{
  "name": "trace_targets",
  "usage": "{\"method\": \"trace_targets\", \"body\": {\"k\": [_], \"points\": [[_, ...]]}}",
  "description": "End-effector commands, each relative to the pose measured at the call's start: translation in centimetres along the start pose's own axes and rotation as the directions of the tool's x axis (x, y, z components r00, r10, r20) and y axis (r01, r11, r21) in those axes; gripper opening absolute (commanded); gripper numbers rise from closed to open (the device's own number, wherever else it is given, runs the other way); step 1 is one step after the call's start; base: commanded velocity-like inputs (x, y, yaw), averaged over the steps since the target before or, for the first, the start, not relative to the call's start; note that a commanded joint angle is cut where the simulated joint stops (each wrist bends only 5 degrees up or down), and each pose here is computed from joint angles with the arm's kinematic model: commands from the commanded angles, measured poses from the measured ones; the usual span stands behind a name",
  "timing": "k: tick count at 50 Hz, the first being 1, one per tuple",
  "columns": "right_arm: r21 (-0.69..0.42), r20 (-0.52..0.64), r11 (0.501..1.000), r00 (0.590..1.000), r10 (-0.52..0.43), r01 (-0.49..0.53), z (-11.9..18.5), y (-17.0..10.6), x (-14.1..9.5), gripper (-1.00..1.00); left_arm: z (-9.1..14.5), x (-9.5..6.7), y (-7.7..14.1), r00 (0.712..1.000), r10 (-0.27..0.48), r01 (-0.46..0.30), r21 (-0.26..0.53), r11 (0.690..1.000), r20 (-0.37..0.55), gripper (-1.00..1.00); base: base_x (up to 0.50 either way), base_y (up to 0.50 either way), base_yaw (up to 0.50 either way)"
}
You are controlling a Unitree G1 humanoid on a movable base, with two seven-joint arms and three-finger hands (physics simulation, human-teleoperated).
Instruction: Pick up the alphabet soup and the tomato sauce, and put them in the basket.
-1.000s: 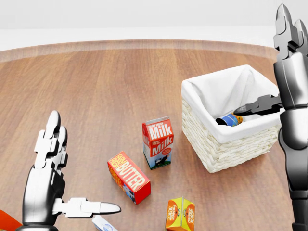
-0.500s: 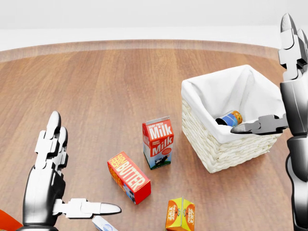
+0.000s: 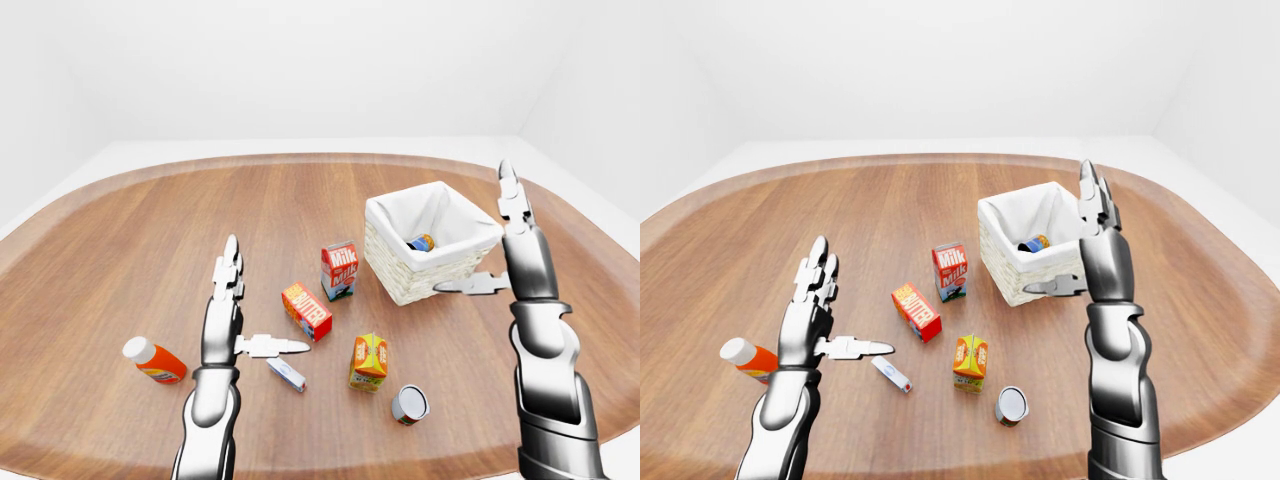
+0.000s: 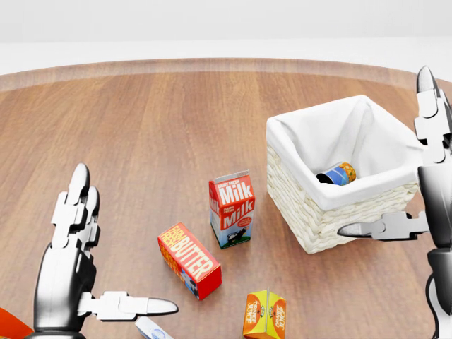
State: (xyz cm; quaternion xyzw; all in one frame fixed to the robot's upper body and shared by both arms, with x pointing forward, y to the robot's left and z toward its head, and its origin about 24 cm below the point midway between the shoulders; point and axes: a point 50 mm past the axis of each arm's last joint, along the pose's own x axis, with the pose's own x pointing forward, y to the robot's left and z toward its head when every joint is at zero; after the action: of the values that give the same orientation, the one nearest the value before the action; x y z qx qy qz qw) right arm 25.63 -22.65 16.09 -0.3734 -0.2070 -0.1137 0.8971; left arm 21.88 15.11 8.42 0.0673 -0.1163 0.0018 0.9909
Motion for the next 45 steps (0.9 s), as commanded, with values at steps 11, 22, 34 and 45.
{"method": "trace_targets", "body": {"k": [11, 22, 34, 45], "points": [[0.107, -0.023, 0.994, 0.999, 0.029, -0.026, 1.0, -0.6, -4.3, 1.00, 0.0, 0.1, 0.1, 1.000, 0.004, -0.004, -0.007, 1.000, 0.000, 1.00, 0.00, 0.00, 0.00], [0.142, -0.057, 0.989, 0.997, 0.051, -0.042, 0.9, -0.6, -5.7, 1.00, -0.1, 0.1, 0.1, 1.000, 0.003, -0.003, -0.006, 1.000, -0.003, 1.00, 0.00, 0.00, 0.00], [0.193, -0.097, 0.979, 0.991, 0.087, -0.067, 1.0, -0.3, -7.6, 1.00, -0.1, 0.0, 0.1, 1.000, 0.002, -0.002, -0.004, 1.000, -0.003, 1.00, 0.00, 0.00, 0.00], [0.225, -0.140, 0.971, 0.984, 0.109, -0.076, 0.7, -0.1, -8.7, 1.00, -0.1, -0.1, 0.0, 1.000, 0.001, -0.001, -0.002, 1.000, -0.005, 1.00, 0.00, 0.00, 0.00]]}}
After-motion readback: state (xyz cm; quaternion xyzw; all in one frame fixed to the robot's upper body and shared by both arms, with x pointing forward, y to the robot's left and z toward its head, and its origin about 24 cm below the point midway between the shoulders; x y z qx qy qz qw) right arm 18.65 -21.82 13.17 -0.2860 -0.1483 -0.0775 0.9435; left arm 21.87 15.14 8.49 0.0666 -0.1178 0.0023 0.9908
